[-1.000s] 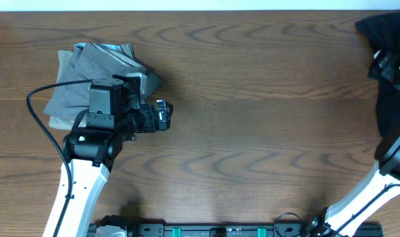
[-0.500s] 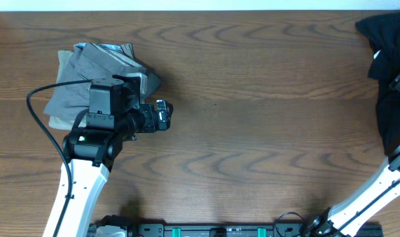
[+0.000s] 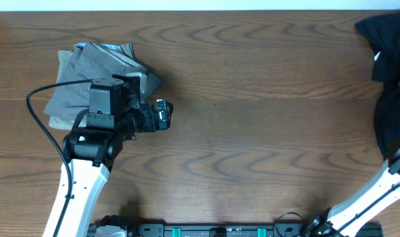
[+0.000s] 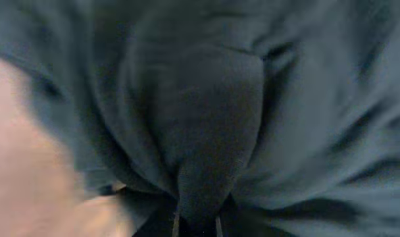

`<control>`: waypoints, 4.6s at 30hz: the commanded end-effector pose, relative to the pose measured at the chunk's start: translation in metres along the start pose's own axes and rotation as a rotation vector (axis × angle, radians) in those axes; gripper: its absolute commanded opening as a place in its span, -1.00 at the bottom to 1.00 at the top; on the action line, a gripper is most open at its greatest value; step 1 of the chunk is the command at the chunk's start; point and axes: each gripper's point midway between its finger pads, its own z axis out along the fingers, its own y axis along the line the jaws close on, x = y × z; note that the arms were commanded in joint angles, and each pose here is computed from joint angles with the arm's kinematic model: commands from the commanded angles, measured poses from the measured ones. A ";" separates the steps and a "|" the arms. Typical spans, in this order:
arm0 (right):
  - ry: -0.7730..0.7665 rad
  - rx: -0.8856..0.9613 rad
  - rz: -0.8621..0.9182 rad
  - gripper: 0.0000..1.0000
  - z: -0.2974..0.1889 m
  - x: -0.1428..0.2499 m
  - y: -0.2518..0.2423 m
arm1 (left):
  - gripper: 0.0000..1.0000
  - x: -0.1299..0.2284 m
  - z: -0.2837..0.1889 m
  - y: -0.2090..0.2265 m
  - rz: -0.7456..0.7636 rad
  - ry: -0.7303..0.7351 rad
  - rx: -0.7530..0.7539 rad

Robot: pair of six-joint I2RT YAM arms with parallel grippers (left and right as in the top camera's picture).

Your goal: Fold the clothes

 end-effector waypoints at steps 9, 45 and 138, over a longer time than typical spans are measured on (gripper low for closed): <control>-0.255 -0.207 -0.084 -0.60 -0.137 -0.078 0.076 | 0.96 -0.006 -0.003 -0.003 -0.003 -0.017 0.000; 0.408 0.255 0.162 -0.91 0.051 0.129 -0.061 | 0.96 -0.008 -0.003 -0.004 0.000 -0.026 0.002; -0.215 -1.435 -0.470 -0.98 -0.401 0.003 0.348 | 0.96 -0.023 -0.036 -0.009 0.051 -0.150 -0.018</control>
